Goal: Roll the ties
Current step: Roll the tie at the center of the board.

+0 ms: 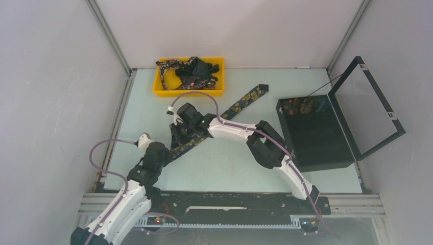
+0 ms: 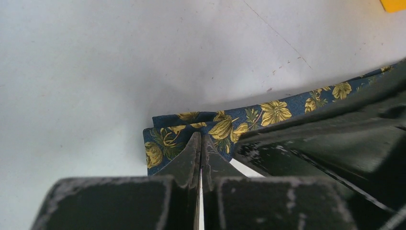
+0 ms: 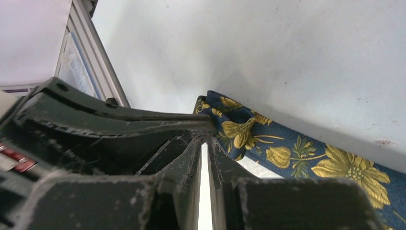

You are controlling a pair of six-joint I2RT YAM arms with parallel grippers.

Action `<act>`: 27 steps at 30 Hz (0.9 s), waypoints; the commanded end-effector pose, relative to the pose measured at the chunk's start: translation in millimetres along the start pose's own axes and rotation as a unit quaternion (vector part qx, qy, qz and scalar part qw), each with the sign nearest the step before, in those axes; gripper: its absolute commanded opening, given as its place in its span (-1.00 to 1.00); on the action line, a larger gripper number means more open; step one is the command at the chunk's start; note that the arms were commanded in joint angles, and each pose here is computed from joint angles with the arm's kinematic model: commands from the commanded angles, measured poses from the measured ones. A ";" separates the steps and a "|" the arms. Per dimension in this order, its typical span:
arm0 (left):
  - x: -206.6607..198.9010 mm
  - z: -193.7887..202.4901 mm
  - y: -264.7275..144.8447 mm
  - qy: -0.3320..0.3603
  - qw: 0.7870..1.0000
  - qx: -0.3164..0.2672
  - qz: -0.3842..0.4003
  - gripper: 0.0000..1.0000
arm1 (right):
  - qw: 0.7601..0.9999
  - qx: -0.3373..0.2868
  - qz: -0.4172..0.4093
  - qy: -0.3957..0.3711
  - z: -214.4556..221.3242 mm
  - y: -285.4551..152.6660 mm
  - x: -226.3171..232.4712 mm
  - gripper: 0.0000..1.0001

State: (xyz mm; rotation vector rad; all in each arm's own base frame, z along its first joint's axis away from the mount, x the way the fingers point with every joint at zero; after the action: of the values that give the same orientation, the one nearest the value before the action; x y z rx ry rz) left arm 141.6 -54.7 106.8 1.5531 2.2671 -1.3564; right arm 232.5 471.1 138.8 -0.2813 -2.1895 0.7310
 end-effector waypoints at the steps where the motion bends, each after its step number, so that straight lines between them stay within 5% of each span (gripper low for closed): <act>1: -4.0 -3.7 0.7 -0.013 1.000 -0.015 0.015 -1.00 | 1.000 -0.005 -0.010 -0.006 -8.4 7.2 -2.9 -0.74; 27: 9.4 4.4 -1.1 -0.018 0.999 0.007 -0.034 -0.95 | 0.999 0.019 0.016 0.022 17.0 25.5 -43.4 -0.79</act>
State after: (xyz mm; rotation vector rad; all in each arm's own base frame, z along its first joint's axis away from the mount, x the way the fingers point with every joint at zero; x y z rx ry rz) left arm 134.9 -52.6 105.0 1.5293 2.2689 -1.3723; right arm 242.5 471.6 91.4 -0.2837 -2.1254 0.7821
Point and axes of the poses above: each gripper's point midway between its finger pads, its own y axis out along the fingers, its own x axis along the line the jaws close on, z = x × y, the point moved 10 cm from there along -y, back along the fingers, and after that the axes turned 3 degrees about -y, right-handed, at the moved point
